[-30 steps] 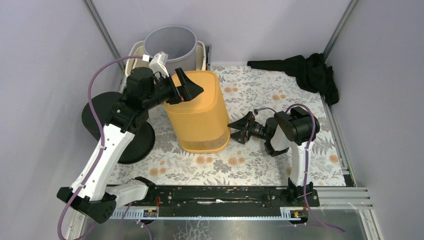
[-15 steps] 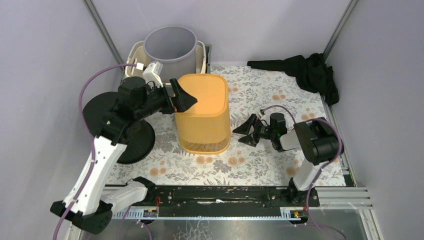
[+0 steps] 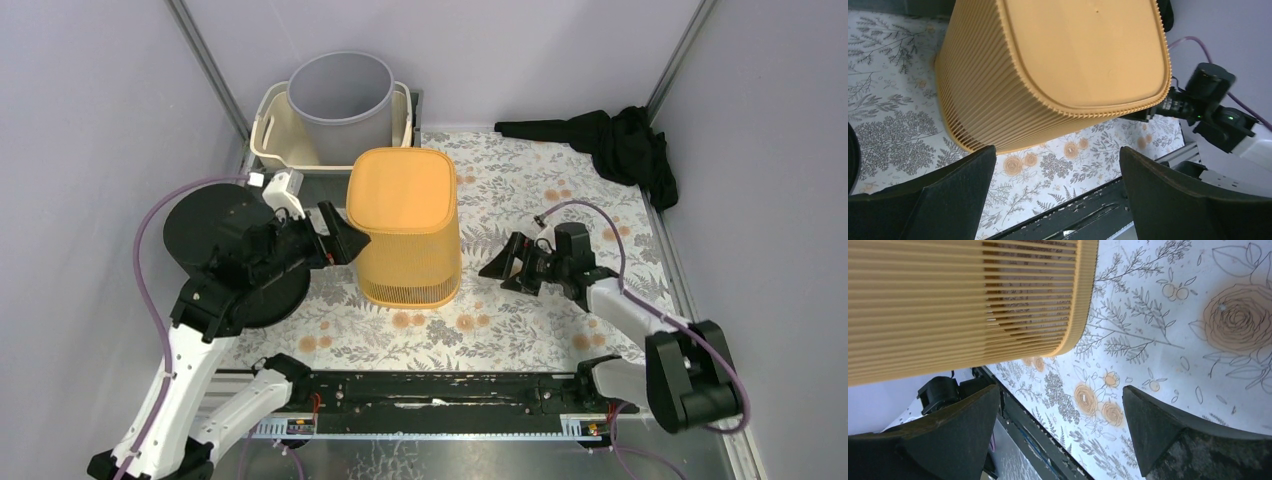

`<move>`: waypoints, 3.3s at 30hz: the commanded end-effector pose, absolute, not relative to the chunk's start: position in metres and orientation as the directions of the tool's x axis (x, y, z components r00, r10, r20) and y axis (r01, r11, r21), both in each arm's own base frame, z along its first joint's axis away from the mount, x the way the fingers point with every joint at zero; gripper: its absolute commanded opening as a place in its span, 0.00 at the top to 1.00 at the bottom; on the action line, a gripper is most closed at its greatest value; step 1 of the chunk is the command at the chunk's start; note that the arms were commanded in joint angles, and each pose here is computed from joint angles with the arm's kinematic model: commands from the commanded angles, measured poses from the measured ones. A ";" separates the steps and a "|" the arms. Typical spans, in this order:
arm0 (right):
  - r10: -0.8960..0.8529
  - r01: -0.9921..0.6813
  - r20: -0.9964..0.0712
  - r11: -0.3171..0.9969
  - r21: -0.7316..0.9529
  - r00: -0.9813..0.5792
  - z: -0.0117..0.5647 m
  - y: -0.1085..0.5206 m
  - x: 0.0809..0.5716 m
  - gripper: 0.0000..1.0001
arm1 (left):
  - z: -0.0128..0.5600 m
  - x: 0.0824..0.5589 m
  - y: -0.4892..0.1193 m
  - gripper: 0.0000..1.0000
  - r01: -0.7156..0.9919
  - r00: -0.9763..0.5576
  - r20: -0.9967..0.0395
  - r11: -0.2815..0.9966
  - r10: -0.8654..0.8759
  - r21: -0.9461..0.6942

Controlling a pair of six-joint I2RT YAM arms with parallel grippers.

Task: Turn the large container upside down
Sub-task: Turn the container upside down at the center of the board, then move the container to the center of the board.

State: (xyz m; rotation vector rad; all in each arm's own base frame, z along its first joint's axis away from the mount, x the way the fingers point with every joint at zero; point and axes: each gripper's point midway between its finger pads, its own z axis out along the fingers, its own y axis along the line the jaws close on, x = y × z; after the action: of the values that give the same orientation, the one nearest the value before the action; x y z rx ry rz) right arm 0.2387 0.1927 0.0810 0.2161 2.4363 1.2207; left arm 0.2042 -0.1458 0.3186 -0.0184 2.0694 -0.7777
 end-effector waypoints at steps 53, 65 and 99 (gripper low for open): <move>0.292 -0.066 -0.305 0.616 0.785 -0.907 0.145 0.172 0.160 0.00 | 0.209 0.170 -0.123 0.00 -0.041 -0.665 -0.549 0.759 -0.506 -0.650; 0.210 -0.102 -0.281 0.603 0.791 -0.937 0.140 0.175 0.145 0.01 | 0.191 0.210 -0.095 0.00 -0.232 -0.549 -0.599 0.795 -0.583 -0.561; 0.255 -0.104 -0.349 0.656 0.747 -0.902 0.178 0.168 0.165 0.00 | 0.148 0.343 -0.219 0.00 -0.080 -0.627 -0.599 0.806 -0.498 -0.587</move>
State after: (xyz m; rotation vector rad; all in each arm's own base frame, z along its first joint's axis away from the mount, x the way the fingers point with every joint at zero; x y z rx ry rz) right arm 0.1546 0.1679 0.1537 0.1517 2.5070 1.1615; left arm 0.3114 -0.1833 0.1163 -0.5025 2.3017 -0.5431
